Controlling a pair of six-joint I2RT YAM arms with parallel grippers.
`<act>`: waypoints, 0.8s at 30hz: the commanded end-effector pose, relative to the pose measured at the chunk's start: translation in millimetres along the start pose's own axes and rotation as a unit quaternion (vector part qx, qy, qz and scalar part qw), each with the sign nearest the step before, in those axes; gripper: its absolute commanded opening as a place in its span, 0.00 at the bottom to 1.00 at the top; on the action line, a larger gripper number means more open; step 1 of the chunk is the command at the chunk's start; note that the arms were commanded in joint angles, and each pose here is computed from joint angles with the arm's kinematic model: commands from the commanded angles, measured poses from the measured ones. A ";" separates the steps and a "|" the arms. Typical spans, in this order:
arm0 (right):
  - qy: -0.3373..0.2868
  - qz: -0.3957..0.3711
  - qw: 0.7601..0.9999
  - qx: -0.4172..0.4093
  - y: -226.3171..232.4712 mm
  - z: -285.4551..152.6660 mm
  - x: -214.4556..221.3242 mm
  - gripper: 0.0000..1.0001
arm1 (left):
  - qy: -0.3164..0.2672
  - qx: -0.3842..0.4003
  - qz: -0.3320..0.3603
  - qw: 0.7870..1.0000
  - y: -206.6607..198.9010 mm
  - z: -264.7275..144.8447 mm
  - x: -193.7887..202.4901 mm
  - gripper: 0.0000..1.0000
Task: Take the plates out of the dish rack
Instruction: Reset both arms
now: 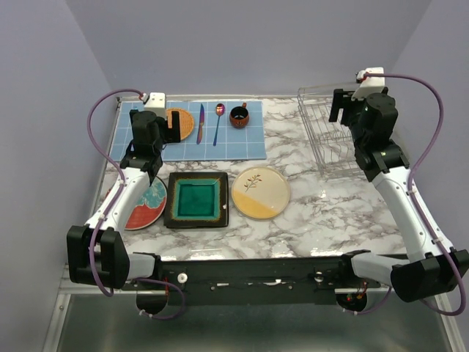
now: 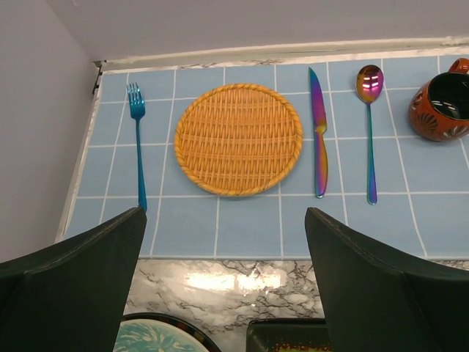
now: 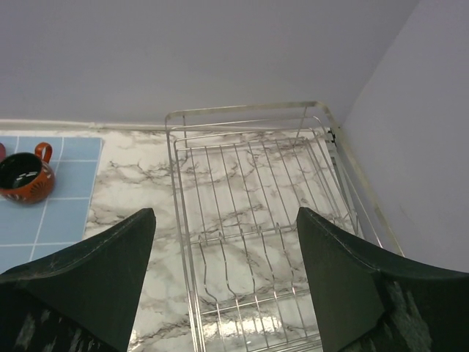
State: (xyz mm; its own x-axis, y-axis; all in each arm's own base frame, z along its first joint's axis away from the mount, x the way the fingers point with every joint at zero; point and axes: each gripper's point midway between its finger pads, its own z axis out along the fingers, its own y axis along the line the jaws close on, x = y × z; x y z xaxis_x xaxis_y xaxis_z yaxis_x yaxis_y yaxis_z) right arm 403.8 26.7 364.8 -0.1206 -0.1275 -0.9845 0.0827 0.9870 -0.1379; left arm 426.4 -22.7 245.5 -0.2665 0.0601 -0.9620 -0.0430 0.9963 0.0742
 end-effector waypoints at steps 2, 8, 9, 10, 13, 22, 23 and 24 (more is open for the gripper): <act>-0.025 0.006 1.000 0.008 -6.5 -6.3 -12.2 0.86 | -0.038 0.007 -0.005 0.999 0.3 -6.7 -25.2 0.99; -0.030 0.007 1.000 0.002 -5.2 -9.1 -14.6 0.86 | -0.040 0.011 -0.004 0.999 -1.4 -6.6 -27.0 0.99; -0.030 0.007 1.000 0.002 -5.6 -9.3 -14.4 0.86 | -0.039 0.011 -0.004 0.999 -1.2 -5.7 -26.0 0.99; -0.032 0.007 0.999 0.000 -4.8 -10.2 -15.2 0.86 | -0.040 0.011 -0.004 0.999 -1.1 -6.1 -26.9 0.99; -0.032 0.008 0.999 -0.004 -3.4 -10.2 -15.3 0.86 | -0.040 0.012 -0.005 0.999 -1.6 -5.2 -26.6 0.99; -0.031 0.007 0.999 -0.009 -1.3 -9.7 -14.7 0.86 | -0.041 0.014 -0.003 0.999 -2.3 -5.0 -26.2 0.99; -0.031 0.007 0.999 -0.009 -1.6 -9.7 -14.3 0.86 | -0.042 0.014 -0.003 0.999 -2.3 -4.9 -26.3 0.99; -0.031 0.007 0.999 -0.010 -1.0 -9.8 -14.4 0.86 | -0.042 0.014 -0.004 0.999 -2.3 -4.9 -26.6 0.99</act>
State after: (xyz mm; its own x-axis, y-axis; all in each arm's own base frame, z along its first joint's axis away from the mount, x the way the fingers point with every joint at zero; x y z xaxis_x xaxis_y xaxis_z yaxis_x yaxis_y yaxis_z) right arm 399.5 27.6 372.1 -0.0911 -0.1221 -0.9883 0.0759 0.9887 -0.1291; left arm 427.5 -26.1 249.0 -0.2526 0.0588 -0.9658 -0.0255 0.9974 0.0673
